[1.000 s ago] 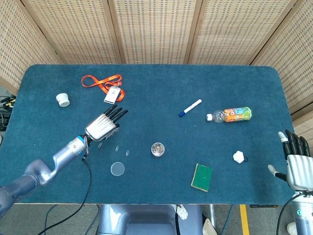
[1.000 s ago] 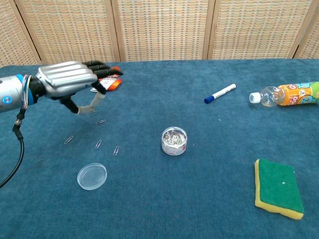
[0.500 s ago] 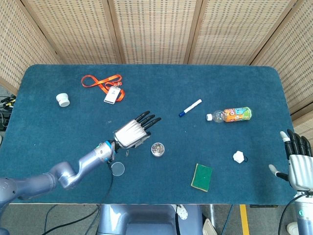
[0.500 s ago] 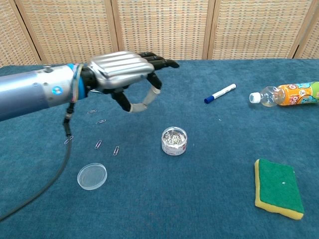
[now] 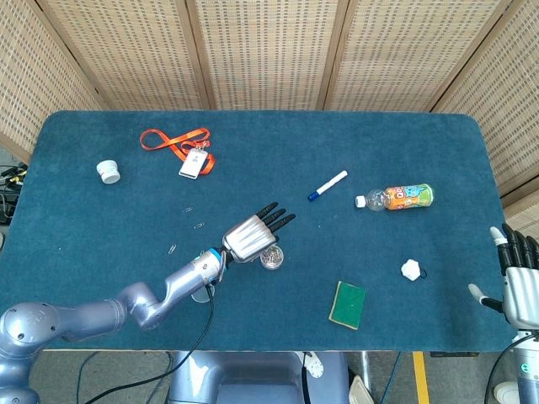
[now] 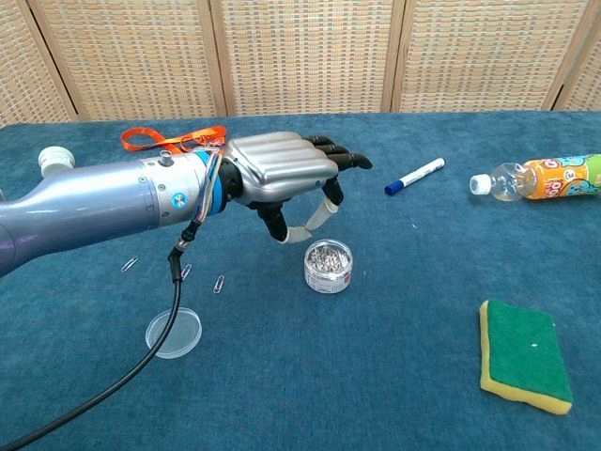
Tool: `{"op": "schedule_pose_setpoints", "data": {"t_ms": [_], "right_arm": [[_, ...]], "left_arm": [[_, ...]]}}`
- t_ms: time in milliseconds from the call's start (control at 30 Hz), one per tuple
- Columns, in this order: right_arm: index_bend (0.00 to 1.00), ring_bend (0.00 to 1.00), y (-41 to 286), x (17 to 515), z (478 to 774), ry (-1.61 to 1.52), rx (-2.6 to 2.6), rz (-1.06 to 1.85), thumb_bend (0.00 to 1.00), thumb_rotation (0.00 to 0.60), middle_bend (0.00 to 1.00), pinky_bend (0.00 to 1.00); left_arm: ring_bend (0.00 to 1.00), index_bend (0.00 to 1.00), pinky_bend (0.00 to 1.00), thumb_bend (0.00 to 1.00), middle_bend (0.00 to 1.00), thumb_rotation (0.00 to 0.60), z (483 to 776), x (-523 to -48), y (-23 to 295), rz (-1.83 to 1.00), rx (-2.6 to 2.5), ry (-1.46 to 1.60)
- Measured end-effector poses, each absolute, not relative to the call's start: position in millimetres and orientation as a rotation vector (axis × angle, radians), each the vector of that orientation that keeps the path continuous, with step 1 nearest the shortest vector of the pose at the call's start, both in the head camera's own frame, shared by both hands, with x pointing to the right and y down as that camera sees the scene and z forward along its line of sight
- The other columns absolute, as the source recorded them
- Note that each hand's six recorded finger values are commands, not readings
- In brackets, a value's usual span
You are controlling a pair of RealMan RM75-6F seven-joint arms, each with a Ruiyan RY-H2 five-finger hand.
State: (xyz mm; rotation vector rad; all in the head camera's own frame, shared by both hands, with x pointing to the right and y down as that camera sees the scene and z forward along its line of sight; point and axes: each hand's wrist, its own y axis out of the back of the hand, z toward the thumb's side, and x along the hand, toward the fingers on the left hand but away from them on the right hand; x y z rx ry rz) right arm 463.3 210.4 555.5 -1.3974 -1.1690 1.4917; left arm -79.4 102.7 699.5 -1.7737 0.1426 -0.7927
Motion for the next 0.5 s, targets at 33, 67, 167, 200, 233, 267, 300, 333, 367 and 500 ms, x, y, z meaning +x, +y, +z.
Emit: {"op": "schedule_pose_setpoints", "data": {"t_ms": [33, 67, 167, 200, 233, 267, 300, 333, 367, 500], "right_arm": [[0.03, 0.0, 210.3, 463.5, 555.4, -1.17, -1.397, 1.492, 0.0, 0.6, 0.0, 0.0], [0.03, 0.0, 210.2, 463.6, 555.2, -1.171, -1.397, 1.491, 0.0, 0.6, 0.0, 0.0], [0.03, 0.0, 210.2, 463.8, 554.9, -1.174, -1.399, 1.49, 0.0, 0.6, 0.0, 0.0], [0.03, 0.0, 210.2, 463.7, 554.8, -1.174, -1.4, 1.49, 0.0, 0.6, 0.0, 0.0], [0.03, 0.0, 210.2, 463.6, 554.8, -1.174, -1.401, 1.489, 0.0, 0.6, 0.0, 0.0], [0.03, 0.0, 210.2, 463.7, 554.8, -1.174, -1.402, 1.489, 0.0, 0.6, 0.0, 0.0], [0.03, 0.0, 210.2, 463.7, 554.9, -1.175, -1.403, 1.488, 0.0, 0.6, 0.0, 0.0], [0.03, 0.0, 210.1, 463.7, 555.0, -1.175, -1.405, 1.488, 0.0, 0.6, 0.0, 0.0], [0.03, 0.0, 209.8, 463.7, 555.0, -1.176, -1.405, 1.487, 0.0, 0.6, 0.0, 0.0], [0.03, 0.0, 208.9, 464.4, 554.6, -1.181, -1.408, 1.483, 0.0, 0.6, 0.0, 0.0]], "left_arm": [[0.0, 0.72, 0.0, 0.46, 0.0, 0.6, 699.9, -79.1, 103.0, -0.793, -1.773, 0.141], [0.0, 0.72, 0.0, 0.46, 0.0, 0.6, 700.3, -78.8, 103.4, -0.794, -1.772, 0.139], [0.0, 0.72, 0.0, 0.46, 0.0, 0.6, 700.6, -77.8, 104.3, -0.794, -1.775, 0.141], [0.0, 0.72, 0.0, 0.46, 0.0, 0.6, 700.7, -77.5, 104.6, -0.793, -1.777, 0.142], [0.0, 0.72, 0.0, 0.46, 0.0, 0.6, 700.9, -77.3, 104.6, -0.794, -1.777, 0.142], [0.0, 0.72, 0.0, 0.46, 0.0, 0.6, 701.2, -77.1, 104.6, -0.794, -1.777, 0.142], [0.0, 0.72, 0.0, 0.46, 0.0, 0.6, 701.8, -76.8, 104.8, -0.796, -1.777, 0.141], [0.0, 0.71, 0.0, 0.46, 0.0, 0.6, 702.4, -76.4, 105.2, -0.798, -1.779, 0.14], [0.0, 0.7, 0.0, 0.46, 0.0, 0.6, 703.1, -76.0, 105.8, -0.799, -1.781, 0.139], [0.0, 0.57, 0.0, 0.43, 0.0, 0.6, 706.7, -73.9, 109.3, -0.805, -1.775, 0.125]]}}
